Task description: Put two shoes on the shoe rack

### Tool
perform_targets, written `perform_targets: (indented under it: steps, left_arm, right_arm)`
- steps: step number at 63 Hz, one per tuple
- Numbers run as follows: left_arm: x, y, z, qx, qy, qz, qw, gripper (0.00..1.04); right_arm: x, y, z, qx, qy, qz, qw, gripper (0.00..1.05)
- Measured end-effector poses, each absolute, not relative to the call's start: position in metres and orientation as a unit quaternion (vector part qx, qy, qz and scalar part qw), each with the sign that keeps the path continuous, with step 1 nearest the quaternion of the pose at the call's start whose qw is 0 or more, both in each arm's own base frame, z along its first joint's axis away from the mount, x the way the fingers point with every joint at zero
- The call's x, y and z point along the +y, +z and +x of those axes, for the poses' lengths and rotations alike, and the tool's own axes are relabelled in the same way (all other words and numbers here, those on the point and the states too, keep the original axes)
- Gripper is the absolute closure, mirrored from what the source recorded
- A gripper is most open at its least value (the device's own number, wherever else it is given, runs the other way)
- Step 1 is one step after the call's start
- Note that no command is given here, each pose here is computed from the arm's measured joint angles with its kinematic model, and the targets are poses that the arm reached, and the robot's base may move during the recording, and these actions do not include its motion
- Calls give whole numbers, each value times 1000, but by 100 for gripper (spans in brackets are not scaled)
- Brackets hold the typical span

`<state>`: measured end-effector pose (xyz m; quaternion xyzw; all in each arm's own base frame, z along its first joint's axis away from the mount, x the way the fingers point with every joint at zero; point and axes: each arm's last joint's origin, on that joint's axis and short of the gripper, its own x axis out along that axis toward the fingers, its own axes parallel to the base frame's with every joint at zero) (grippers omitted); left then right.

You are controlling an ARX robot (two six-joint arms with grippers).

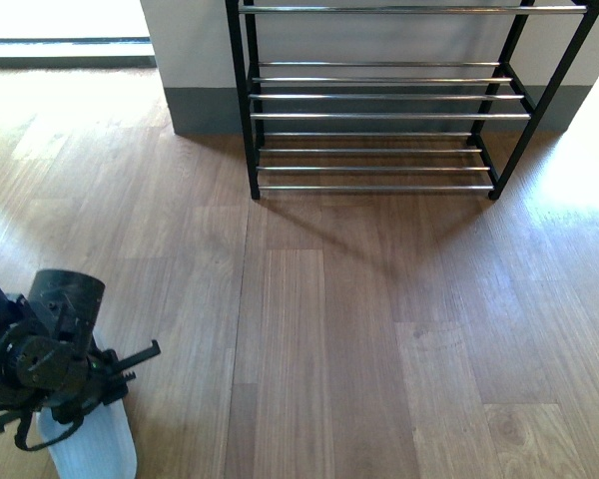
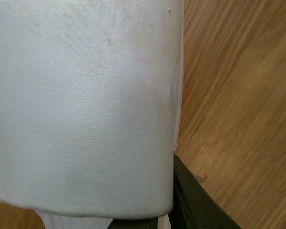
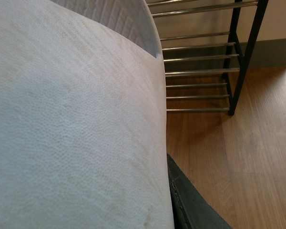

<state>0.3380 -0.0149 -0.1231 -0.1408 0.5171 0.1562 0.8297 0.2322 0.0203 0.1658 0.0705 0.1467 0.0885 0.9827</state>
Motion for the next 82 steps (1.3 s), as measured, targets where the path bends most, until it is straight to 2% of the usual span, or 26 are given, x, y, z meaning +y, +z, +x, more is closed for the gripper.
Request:
perform_targets:
  steps: [3, 8, 13, 17, 37, 49, 57, 66, 82]
  left_arm:
    - [-15, -110, 341, 504, 145, -131, 841, 103]
    - [-16, -65, 346, 456, 117, -102, 876, 103]
    - [-19, -14, 336, 407, 97, -49, 907, 103]
    - [-23, 12, 325, 384, 89, -17, 919, 103]
    - [-44, 113, 256, 298, 70, 56, 950, 103]
    - [-70, 189, 194, 216, 83, 74, 970, 103]
    - [-73, 209, 164, 188, 96, 76, 975, 103]
    - [-70, 211, 136, 184, 116, 83, 973, 103]
    - [-68, 209, 128, 181, 116, 70, 974, 103]
  right_arm:
    - [20, 166, 232, 147, 89, 70, 983, 103]
    - [20, 166, 232, 147, 89, 70, 983, 103]
    - [20, 166, 232, 147, 89, 70, 983, 103]
    - [20, 166, 232, 147, 89, 70, 983, 103]
    - [20, 166, 232, 147, 89, 70, 983, 103]
    - [20, 166, 232, 147, 89, 70, 983, 103]
    - [20, 166, 232, 147, 89, 70, 983, 103]
    - [20, 166, 232, 147, 89, 70, 983, 103]
    - [20, 166, 232, 147, 89, 70, 983, 103]
